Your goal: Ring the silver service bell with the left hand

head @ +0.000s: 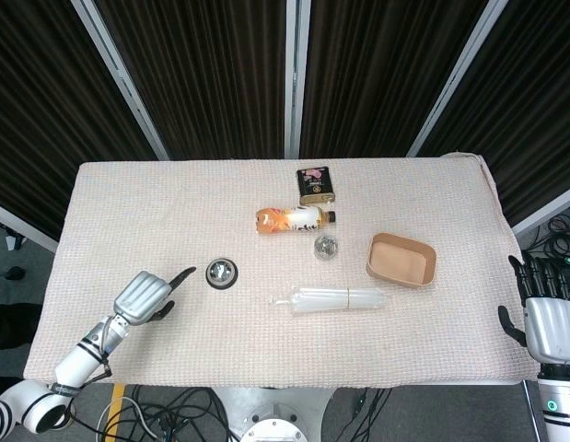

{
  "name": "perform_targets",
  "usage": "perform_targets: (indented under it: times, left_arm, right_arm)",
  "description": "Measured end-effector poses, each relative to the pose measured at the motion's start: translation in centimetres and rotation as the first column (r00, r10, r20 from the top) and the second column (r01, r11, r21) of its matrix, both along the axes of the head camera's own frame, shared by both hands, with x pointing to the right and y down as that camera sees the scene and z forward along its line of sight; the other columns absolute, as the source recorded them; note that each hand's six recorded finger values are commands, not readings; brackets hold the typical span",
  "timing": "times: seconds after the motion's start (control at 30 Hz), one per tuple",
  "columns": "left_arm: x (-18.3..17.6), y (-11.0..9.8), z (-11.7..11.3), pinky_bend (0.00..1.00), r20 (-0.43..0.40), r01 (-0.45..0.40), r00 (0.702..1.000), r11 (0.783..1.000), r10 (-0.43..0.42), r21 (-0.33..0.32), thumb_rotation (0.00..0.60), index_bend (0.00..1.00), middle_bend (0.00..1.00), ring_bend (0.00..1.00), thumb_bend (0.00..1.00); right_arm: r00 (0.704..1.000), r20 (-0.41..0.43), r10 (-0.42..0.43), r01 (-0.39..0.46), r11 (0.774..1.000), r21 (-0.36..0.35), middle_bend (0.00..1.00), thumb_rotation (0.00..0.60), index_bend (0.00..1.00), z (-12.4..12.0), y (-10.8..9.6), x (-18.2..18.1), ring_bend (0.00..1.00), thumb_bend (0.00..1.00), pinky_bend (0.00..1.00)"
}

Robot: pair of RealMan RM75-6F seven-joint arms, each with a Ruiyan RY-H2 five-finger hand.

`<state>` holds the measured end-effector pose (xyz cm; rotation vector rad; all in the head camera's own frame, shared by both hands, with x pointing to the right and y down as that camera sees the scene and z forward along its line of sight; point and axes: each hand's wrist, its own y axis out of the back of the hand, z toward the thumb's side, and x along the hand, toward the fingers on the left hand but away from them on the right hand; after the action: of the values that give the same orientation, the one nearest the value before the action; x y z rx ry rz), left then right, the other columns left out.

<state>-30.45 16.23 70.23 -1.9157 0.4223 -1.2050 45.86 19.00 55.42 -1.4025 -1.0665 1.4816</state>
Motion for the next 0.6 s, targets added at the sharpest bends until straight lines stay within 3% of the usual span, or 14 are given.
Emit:
perform_targets:
  times: [0.6]
  left_arm:
    - [3.5,-1.1,2.4,0.81,-0.011,-0.049,0.999,0.998,0.049,-0.047,0.6,0.05,0.91,0.83,0.47]
  right_arm:
    - [1.0,0.007,0.024,-0.024,1.0,0.02,0.0,0.6,0.0,-0.6,-0.3,0.7,0.0,0.3,0.0]
